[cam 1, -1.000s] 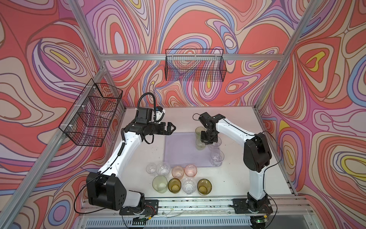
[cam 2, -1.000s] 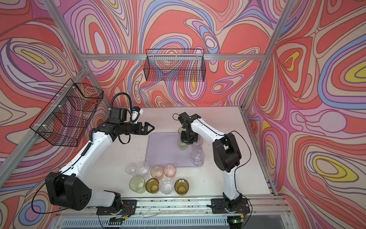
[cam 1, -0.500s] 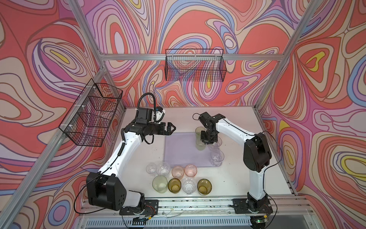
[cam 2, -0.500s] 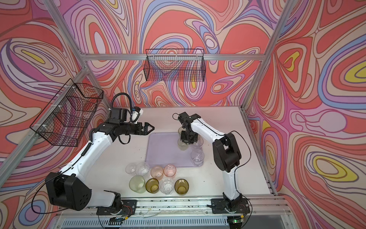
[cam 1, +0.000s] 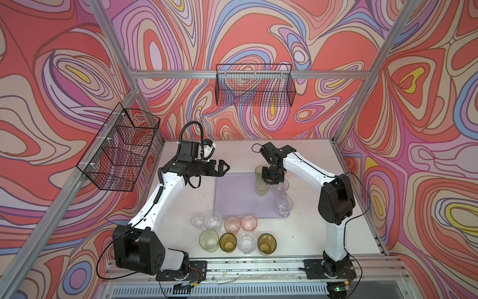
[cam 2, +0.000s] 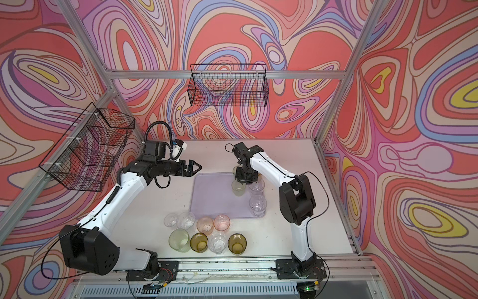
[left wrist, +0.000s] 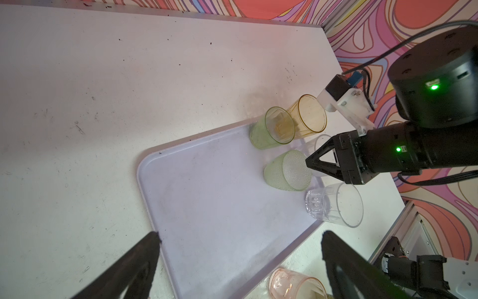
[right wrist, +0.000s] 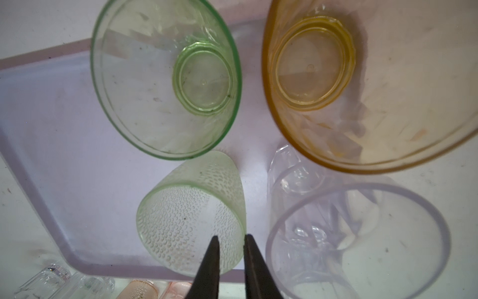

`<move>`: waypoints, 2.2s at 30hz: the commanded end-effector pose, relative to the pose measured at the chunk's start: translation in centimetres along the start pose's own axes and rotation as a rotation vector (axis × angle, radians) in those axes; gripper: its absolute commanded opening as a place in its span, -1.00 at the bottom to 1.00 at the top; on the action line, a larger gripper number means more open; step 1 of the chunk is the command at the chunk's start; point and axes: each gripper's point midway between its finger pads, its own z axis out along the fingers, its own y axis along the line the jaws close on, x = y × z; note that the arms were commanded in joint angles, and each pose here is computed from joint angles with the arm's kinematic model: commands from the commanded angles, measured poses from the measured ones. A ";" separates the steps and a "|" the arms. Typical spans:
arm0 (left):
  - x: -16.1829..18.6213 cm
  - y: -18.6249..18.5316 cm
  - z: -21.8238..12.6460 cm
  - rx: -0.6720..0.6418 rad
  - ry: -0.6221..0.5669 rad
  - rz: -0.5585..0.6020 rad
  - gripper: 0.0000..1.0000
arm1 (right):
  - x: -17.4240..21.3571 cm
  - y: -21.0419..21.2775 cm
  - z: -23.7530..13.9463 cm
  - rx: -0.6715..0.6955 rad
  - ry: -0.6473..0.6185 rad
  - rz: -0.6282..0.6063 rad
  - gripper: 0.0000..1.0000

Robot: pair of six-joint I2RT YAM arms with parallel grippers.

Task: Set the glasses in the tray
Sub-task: 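Lower the pale-green textured glass onto the tray and open the right gripper, then raise the right gripper away from the placed glass, then move the right gripper back over the olive textured glass near the robot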

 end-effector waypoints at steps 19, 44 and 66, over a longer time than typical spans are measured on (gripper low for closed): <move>0.0 -0.2 -0.4 -0.004 -0.014 0.022 1.00 | 0.4 -0.3 -9.0 -0.077 -0.159 -0.063 -0.57; 0.0 0.2 -0.1 -0.016 -0.005 0.022 1.00 | 8.6 -0.9 -15.4 -0.130 -0.185 -0.314 -0.49; 0.1 0.4 0.2 -0.023 0.005 0.019 1.00 | 17.3 -2.0 -11.4 -0.130 -0.023 -0.522 -0.40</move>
